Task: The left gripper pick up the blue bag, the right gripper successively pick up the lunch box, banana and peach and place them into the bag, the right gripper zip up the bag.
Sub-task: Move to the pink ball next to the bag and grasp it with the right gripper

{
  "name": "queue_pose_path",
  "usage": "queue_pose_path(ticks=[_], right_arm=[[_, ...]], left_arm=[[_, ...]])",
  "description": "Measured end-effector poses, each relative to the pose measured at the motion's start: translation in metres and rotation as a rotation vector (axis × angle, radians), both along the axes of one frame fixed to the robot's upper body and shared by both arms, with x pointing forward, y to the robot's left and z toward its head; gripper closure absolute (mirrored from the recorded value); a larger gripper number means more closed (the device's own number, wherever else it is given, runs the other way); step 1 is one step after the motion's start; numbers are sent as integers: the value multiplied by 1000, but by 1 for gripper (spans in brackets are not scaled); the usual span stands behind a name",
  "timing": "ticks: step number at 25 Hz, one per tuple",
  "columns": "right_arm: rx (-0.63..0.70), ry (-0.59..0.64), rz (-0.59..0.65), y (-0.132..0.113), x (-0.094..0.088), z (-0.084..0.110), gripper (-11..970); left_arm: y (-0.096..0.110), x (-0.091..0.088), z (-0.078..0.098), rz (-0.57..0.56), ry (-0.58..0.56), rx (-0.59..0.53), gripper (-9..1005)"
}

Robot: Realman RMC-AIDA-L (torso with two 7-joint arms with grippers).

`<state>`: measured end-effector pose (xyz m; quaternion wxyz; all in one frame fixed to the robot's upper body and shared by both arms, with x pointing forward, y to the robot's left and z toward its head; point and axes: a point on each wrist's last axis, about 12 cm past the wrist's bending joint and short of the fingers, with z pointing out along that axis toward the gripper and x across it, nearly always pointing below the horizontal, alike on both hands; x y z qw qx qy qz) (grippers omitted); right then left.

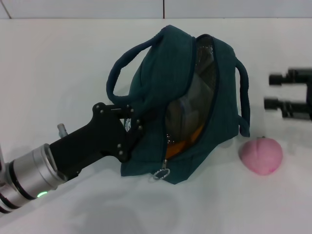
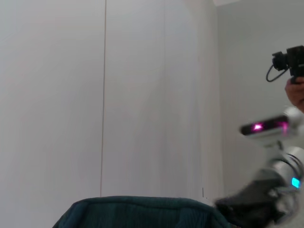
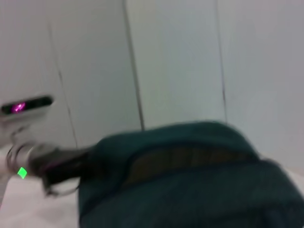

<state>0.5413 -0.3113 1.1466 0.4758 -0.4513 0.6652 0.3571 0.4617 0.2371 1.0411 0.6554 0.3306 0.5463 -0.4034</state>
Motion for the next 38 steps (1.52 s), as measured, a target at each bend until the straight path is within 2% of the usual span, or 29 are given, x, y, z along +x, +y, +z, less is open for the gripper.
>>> queue_pose_path(ticks=[6, 13, 23, 31, 38], right_arm=[[-23, -130, 14, -23, -42, -28, 384], [5, -225, 5, -30, -69, -58, 383], [-58, -174, -122, -27, -67, -93, 384], [-63, -134, -123, -21, -62, -100, 383], [-86, -63, -137, -15, -48, -101, 383]], left_arm=[[2, 1, 0, 21, -3, -4, 910], [1, 6, 3, 27, -11, -4, 907], [-3, 15, 2, 47, 7, 8, 902], [-5, 19, 2, 48, 14, 23, 898], [-6, 21, 2, 48, 13, 27, 895]])
